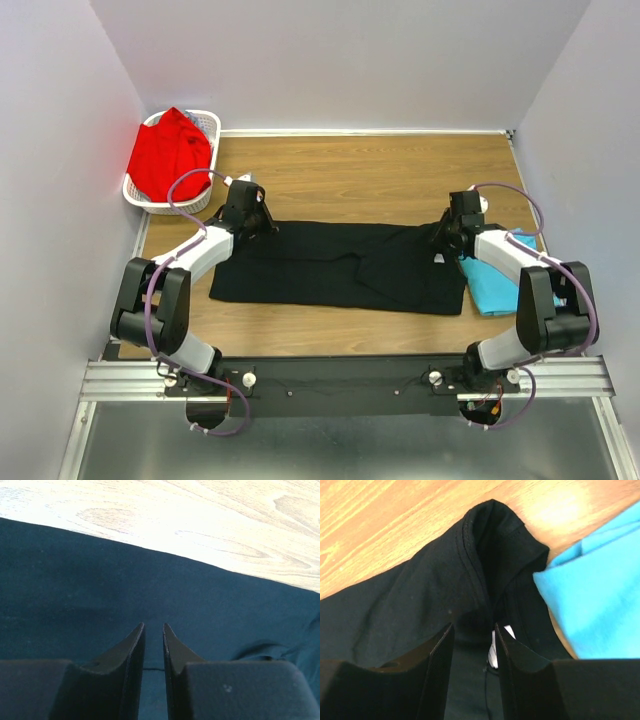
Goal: Fold and stack the t-shirts
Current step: Fold the tshirt
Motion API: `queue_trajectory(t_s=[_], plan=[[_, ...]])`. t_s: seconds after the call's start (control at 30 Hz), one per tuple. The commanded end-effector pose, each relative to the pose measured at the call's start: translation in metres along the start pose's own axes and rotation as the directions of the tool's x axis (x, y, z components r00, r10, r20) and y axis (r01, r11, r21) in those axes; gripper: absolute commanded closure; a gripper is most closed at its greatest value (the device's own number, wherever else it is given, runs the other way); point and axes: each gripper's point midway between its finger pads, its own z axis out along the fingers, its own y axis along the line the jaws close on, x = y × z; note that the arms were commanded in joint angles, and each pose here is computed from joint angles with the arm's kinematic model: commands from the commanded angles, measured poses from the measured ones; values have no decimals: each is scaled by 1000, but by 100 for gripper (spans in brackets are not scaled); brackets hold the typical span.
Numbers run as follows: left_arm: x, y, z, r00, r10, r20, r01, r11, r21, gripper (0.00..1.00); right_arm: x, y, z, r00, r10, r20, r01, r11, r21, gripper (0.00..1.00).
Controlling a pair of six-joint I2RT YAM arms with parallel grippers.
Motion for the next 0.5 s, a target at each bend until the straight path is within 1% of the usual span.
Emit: queue_trajectory(t_s=[0.0, 0.1, 0.17, 0.2, 0.27, 0.3, 0.37, 0.4, 0.47], plan=[[-2, -10, 0, 1000, 0, -8, 1, 1000, 26, 72, 5, 2, 12, 1000, 6, -11, -6, 1000, -24, 53], [-4, -10, 0, 1000, -2, -6, 2, 1000, 28, 72, 6, 2, 17, 1000, 11, -15, -12, 1000, -27, 51], [-4, -11, 0, 1000, 0, -6, 0, 1000, 28, 72, 7, 3, 19, 1000, 13, -12, -14, 1000, -26, 53], [-4, -10, 0, 1000, 0, -7, 1, 1000, 25, 72, 8, 1, 20, 1000, 14, -14, -15, 1000, -22, 58], [-4, -10, 0, 1000, 0, -6, 1, 1000, 26, 72, 7, 1, 19, 1000, 19, -4, -19, 999, -26, 64], [-4, -10, 0, 1000, -2, -5, 2, 1000, 22, 72, 7, 1, 18, 1000, 21, -2, -21, 999, -27, 71], [-4, -10, 0, 1000, -2, -5, 2, 1000, 22, 72, 6, 1, 16, 1000, 24, 4, -24, 999, -28, 79], [-4, -8, 1, 1000, -4, -6, 4, 1000, 15, 72, 6, 1, 15, 1000, 24, 7, -23, 999, -31, 86], [-3, -6, 1, 1000, -9, -5, 9, 1000, 6, 72, 5, 2, 9, 1000, 27, 16, -26, 999, -40, 93]])
